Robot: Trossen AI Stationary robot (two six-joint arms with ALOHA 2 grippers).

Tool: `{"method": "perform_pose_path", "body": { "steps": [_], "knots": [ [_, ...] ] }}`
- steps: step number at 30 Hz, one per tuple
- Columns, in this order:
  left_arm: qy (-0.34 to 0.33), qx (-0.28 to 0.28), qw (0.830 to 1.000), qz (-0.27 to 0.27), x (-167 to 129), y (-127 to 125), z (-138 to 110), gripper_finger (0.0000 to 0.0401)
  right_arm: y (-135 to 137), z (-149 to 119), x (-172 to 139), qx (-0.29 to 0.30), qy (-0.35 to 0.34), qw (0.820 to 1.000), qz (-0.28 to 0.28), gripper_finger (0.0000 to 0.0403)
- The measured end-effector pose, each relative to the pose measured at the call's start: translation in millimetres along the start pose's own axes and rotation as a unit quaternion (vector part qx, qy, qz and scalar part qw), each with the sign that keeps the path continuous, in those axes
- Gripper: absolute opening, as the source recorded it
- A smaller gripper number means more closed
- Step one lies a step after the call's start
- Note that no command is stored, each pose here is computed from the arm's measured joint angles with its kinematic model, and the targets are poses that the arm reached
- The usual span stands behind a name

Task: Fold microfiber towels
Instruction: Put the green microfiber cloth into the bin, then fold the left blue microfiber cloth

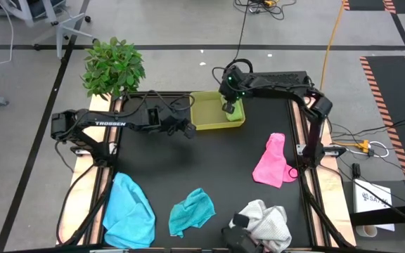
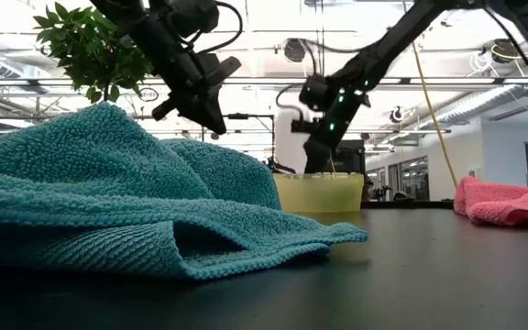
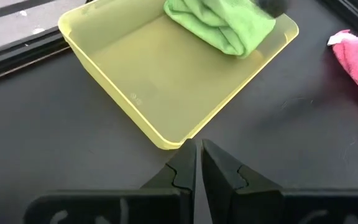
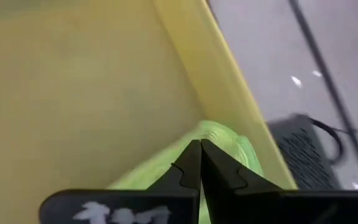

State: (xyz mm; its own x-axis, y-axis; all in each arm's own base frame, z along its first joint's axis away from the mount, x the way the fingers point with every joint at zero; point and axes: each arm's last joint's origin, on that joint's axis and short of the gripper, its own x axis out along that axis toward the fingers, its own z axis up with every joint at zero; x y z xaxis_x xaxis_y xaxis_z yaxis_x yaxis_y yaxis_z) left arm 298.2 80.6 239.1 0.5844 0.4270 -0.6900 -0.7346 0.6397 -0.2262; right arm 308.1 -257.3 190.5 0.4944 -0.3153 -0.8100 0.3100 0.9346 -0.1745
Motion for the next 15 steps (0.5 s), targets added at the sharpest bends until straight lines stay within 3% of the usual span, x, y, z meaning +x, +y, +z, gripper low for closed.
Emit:
{"method": "perform_pose_path", "body": {
  "steps": [5,11,15],
  "knots": [
    [0.002,0.032,0.999,-0.001,-2.6,-6.6,-5.4,0.0026,18.3,14.7,-43.0,0.022,-0.043,0.996,0.08,0.0],
    [0.069,0.064,0.995,0.014,-11.1,-16.5,-30.3,0.0026,45.9,27.6,-103.0,0.011,-0.074,0.993,0.095,0.0],
    [0.142,0.03,0.987,0.074,-20.9,-14.0,-53.3,0.0026,57.7,32.3,-134.4,0.033,-0.103,0.989,0.1,0.0]
  ]
}}
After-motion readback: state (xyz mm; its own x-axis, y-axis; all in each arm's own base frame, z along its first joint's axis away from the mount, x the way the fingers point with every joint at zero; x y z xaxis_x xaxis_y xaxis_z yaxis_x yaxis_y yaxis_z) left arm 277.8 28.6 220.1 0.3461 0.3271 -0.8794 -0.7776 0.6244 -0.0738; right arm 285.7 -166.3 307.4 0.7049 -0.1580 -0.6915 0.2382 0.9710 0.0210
